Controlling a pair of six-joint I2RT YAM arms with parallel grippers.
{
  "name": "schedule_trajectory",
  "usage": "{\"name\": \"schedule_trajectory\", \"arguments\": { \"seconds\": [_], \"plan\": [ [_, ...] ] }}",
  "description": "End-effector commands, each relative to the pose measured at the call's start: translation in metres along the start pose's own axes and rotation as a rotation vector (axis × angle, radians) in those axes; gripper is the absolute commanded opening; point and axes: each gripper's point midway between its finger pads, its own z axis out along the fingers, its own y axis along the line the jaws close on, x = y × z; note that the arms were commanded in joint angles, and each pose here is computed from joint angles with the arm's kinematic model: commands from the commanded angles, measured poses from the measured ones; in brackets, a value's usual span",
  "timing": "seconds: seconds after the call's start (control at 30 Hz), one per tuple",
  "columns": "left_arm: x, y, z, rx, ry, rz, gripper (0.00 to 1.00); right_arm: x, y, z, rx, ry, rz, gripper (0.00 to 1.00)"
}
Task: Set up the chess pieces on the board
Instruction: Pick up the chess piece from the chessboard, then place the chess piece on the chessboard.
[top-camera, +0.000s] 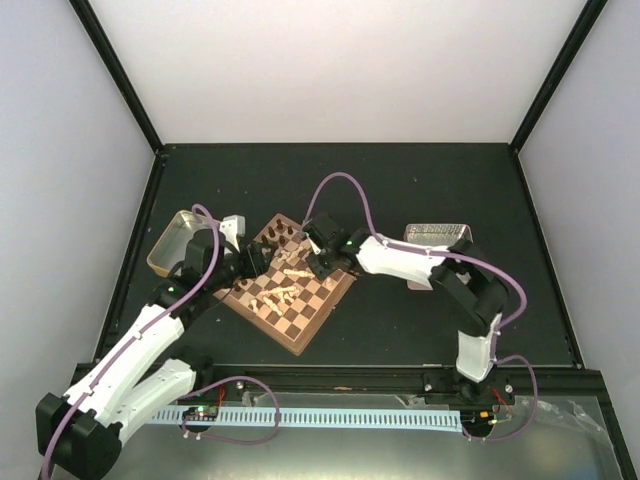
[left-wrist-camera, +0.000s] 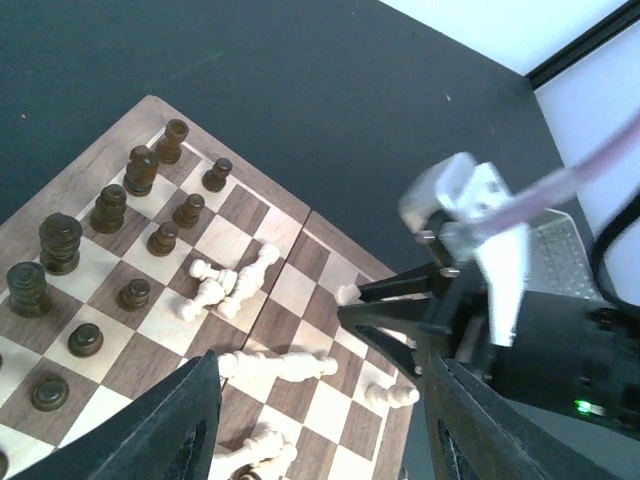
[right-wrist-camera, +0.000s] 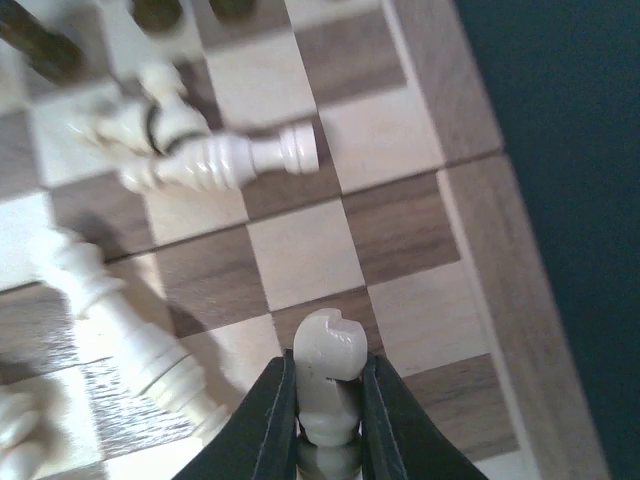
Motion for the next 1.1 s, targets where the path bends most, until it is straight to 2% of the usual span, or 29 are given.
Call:
{"name": "schedule_trajectory", "arguments": {
  "seconds": [0.0, 0.1, 0.23, 0.4, 0.57, 0.77, 1.07],
  "plan": [
    [-0.024, -0.031, -0.011, 0.126, -0.046, -0.034, 0.58, -0.077, 0.008, -0.066, -0.071, -0.393, -0.048, 0.07],
    [-0.027, -0.051, -0.017, 0.22, -0.024, -0.047, 0.61, -0.09, 0.022, -0.11, -0.164, -0.558, -0.103, 0.07],
    [-0.033, -0.082, -0.029, 0.371, 0.007, -0.04, 0.66, -0.085, 0.044, -0.147, -0.305, -0.672, -0.194, 0.08],
    [-0.04, -0.118, -0.043, 0.557, 0.023, 0.001, 0.7, -0.072, 0.069, -0.174, -0.476, -0.692, -0.25, 0.08],
    [-0.034, -0.125, -0.043, 0.612, 0.06, 0.051, 0.68, -0.067, 0.084, -0.2, -0.6, -0.713, -0.258, 0.08],
    [-0.022, -0.127, -0.045, 0.633, 0.121, 0.087, 0.53, -0.07, 0.087, -0.215, -0.631, -0.736, -0.263, 0.08],
    [-0.009, -0.13, -0.05, 0.666, 0.193, 0.111, 0.14, -0.074, 0.086, -0.213, -0.62, -0.732, -0.247, 0.08]
  ]
}}
